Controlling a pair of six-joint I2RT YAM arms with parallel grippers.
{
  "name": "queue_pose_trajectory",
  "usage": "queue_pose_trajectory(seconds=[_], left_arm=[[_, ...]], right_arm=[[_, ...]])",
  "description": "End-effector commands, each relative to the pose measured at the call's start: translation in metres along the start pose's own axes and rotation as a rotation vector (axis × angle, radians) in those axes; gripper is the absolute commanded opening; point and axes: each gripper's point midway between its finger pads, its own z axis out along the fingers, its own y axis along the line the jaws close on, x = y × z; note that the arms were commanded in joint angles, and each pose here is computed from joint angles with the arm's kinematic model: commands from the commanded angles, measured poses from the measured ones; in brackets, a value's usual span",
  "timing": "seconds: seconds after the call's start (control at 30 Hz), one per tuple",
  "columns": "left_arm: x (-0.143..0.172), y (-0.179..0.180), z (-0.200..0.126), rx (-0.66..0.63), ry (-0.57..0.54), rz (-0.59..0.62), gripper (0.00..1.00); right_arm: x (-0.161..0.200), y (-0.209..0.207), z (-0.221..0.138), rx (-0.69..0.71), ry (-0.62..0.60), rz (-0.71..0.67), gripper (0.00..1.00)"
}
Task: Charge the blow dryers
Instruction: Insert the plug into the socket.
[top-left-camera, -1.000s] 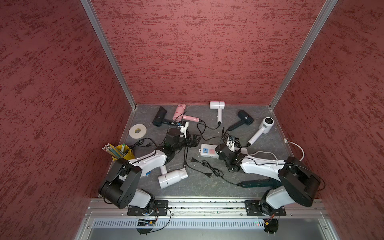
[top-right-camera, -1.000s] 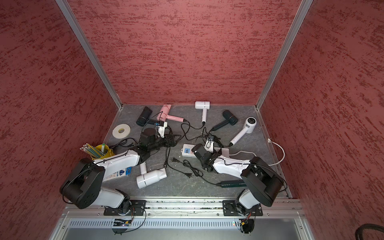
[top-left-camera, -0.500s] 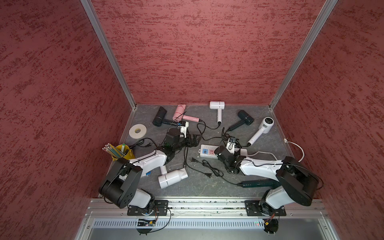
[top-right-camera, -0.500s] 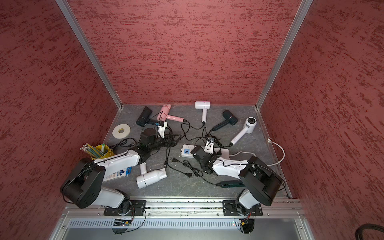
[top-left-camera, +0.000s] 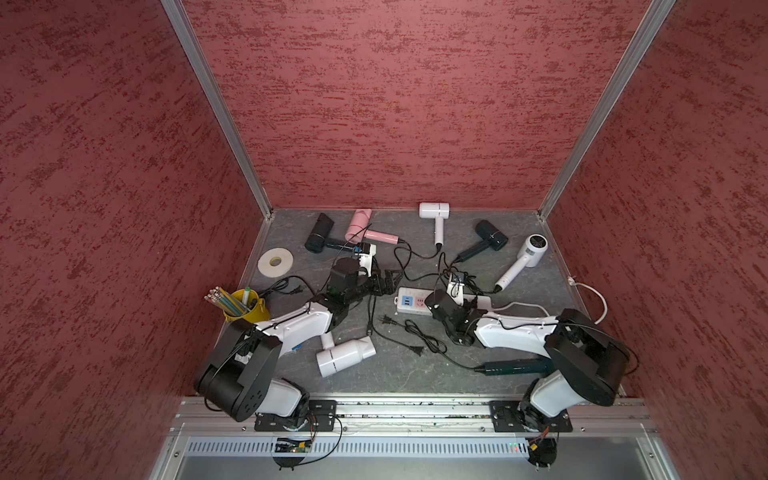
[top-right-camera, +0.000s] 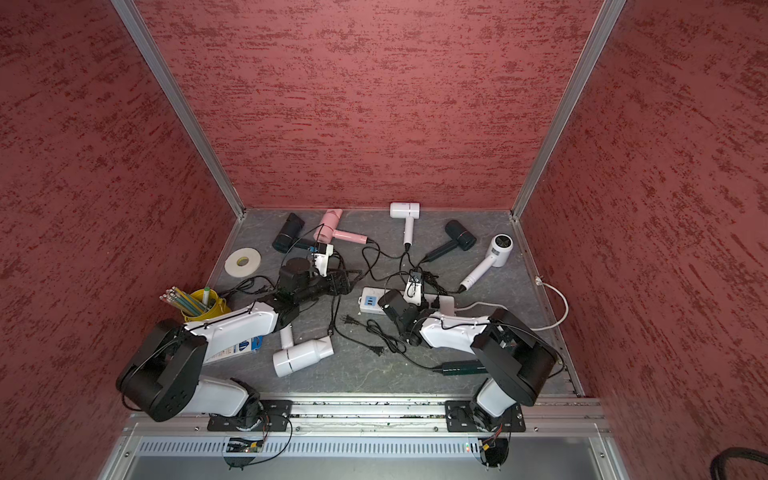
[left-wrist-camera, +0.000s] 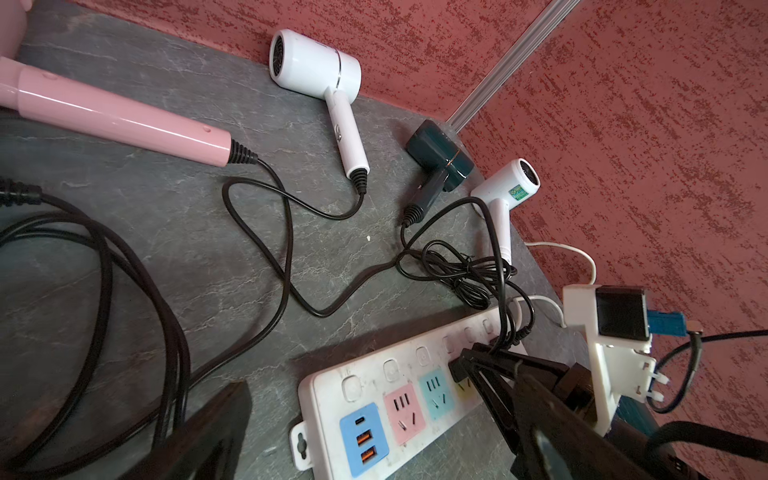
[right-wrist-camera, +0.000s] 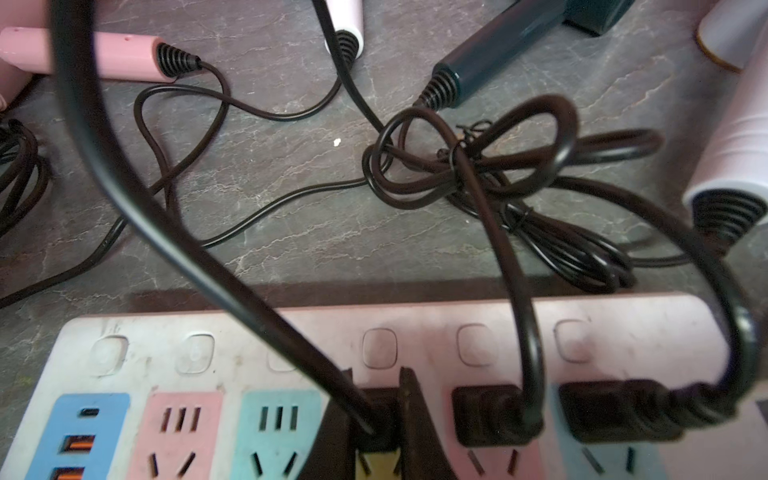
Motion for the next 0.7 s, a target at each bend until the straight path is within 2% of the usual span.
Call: queue_pose_trajectory(seconds=[0.0,0.17,0.43,0.67], left_arm=[[-0.004,-0.001,-0.004,-0.005,-0.025,0.022,1.0],[-0.01,-0.002,-0.015,-0.021,-0.07,0.034,1.0],[-0.025,-0.001,-0.041,-0.078,-0.168,0.057,1.0],[-0.038,0.001,-0.071,-0.125,-0.276,0.065,1.0]], right_arm=[[0.031,0.011,0.002,-0.058,0.13,-0.089,0.0],[0.009,0.014,-0.012,-0.061,0.103,-0.072,0.26],[-0.033,0.023,-0.045,-0.133,0.048,-0.034,0.5],[-0.049,0.021,-0.08,-0.246,0.036,0.019,0.63]])
